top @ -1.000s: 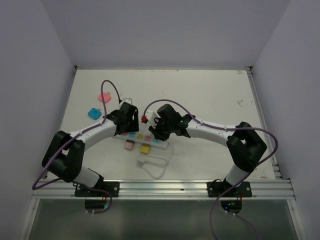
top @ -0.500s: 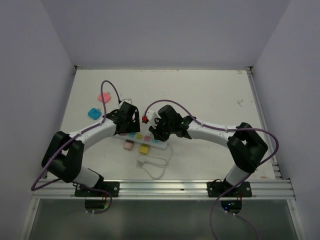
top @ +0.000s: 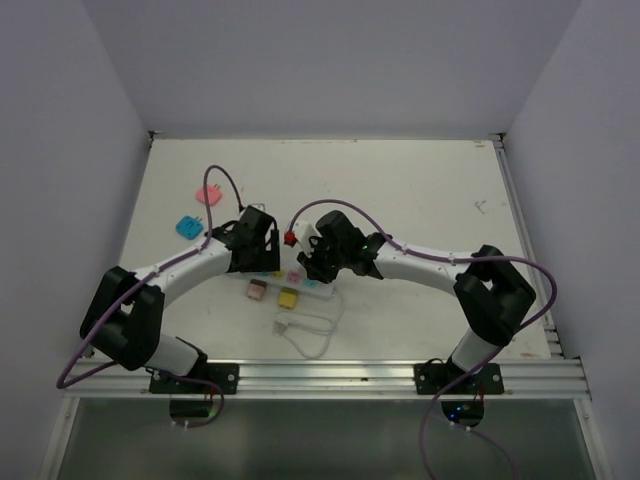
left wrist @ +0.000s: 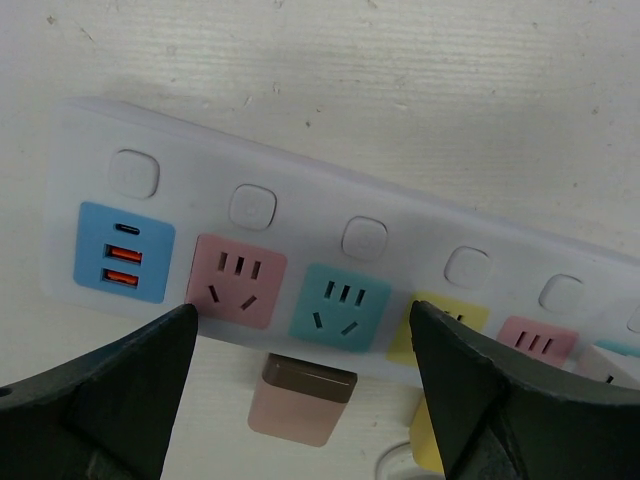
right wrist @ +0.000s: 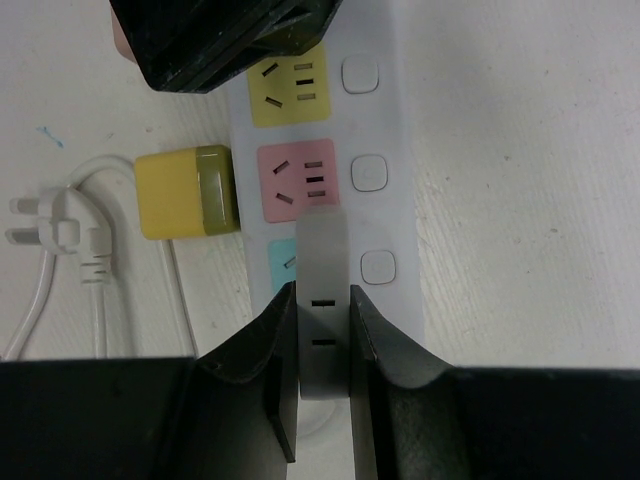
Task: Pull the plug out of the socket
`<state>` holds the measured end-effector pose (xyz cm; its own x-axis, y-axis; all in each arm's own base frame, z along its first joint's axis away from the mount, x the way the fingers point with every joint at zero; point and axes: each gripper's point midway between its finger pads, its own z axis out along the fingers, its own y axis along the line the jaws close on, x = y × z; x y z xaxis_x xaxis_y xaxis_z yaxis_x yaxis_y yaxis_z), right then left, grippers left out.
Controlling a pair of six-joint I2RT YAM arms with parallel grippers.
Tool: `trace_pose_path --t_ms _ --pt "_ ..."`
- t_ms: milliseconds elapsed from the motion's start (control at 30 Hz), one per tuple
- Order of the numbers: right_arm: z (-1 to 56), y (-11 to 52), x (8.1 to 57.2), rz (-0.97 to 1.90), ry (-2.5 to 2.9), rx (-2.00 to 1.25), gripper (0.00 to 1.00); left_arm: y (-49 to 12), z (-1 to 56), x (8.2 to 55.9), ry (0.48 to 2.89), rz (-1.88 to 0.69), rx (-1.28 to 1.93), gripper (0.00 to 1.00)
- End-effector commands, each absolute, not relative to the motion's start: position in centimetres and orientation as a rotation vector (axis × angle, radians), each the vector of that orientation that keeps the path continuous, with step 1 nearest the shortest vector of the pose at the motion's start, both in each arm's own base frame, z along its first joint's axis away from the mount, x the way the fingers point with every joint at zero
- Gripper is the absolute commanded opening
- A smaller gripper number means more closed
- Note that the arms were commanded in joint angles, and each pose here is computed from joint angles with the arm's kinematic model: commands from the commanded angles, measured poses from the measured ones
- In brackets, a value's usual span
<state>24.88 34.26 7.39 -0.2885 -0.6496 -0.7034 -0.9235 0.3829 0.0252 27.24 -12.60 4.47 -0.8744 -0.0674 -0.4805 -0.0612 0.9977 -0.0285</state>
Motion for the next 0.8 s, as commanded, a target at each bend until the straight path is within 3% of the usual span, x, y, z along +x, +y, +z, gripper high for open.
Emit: trace_pose_path --t_ms 0,433,767 --pt "10.3 36.9 26.0 0.668 1.913 -1.276 0.00 -13.5 3.5 26.1 2.696 -0.047 -0.068 0.90" --pt "12.4 37.0 25.9 0.674 1.896 -1.279 0.00 -12.9 -2.7 22.7 2.889 0.062 -0.038 0.82" --pt "12.9 37.2 26.4 0.620 2.005 -1.337 0.00 -13.1 -4.2 21.5 2.935 0.090 -0.016 0.80"
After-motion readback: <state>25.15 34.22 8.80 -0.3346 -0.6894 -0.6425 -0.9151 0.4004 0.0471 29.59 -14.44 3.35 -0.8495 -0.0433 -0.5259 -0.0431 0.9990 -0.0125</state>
